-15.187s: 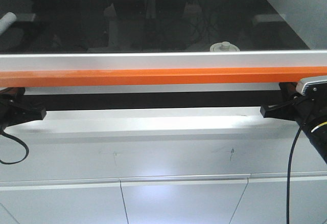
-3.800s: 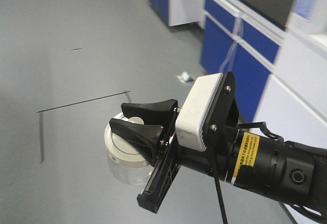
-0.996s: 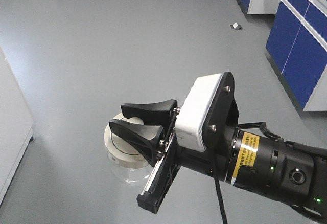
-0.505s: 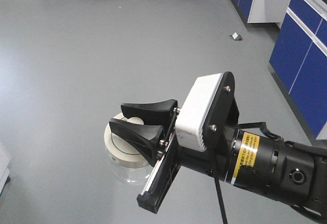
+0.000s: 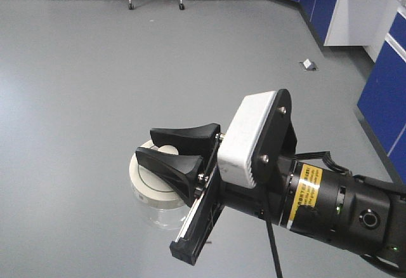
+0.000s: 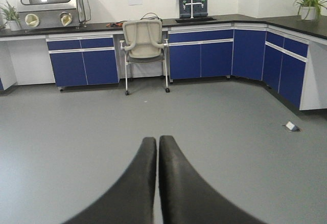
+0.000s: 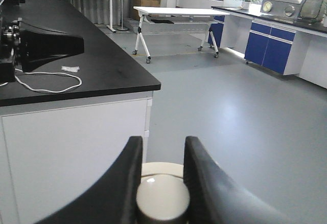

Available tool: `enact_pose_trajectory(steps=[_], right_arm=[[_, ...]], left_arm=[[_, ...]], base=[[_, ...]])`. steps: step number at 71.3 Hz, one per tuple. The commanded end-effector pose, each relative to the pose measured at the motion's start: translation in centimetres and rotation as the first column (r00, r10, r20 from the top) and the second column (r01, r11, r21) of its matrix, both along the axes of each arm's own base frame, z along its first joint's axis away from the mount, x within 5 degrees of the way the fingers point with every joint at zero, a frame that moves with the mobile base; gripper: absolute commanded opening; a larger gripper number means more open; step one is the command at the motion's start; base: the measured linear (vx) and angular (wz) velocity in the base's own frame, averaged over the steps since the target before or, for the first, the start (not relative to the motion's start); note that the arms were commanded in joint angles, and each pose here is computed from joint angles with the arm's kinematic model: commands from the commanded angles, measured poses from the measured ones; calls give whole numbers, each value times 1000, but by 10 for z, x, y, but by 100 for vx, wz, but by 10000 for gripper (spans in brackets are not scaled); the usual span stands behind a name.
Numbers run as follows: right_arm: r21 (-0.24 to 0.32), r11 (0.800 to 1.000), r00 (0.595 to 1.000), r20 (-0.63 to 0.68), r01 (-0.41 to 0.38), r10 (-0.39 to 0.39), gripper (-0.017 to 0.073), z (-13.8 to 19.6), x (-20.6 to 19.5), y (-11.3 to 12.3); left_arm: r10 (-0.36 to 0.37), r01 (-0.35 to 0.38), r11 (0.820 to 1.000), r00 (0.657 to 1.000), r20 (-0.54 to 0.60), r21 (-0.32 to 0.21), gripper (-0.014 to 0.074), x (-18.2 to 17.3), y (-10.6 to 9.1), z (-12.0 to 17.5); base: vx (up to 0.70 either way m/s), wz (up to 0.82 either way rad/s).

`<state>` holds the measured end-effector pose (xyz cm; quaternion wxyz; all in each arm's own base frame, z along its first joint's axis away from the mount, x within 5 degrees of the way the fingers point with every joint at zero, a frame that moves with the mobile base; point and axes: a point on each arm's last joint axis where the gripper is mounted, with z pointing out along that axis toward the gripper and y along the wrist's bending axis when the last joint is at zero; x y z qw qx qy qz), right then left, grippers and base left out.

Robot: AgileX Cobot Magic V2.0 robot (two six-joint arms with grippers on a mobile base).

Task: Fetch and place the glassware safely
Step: 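Carry the jar in the right gripper toward the black countertop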

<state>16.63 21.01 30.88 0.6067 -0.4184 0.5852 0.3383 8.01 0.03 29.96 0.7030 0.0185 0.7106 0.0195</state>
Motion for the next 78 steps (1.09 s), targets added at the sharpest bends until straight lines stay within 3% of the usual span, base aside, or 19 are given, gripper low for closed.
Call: enact_pose_trajectory(steps=[1,78], right_arm=[[115,993,998,59,-36,30,-3,24,-5,-2],[115,993,998,58,-36,29,-3,24,-5,-2]], left_arm=[[-11,13,1000,996,86,-18,-7,0,-1,14],[-11,13,1000,996,86,-18,-7,0,-1,14]], base=[[55,4],[58,1]])
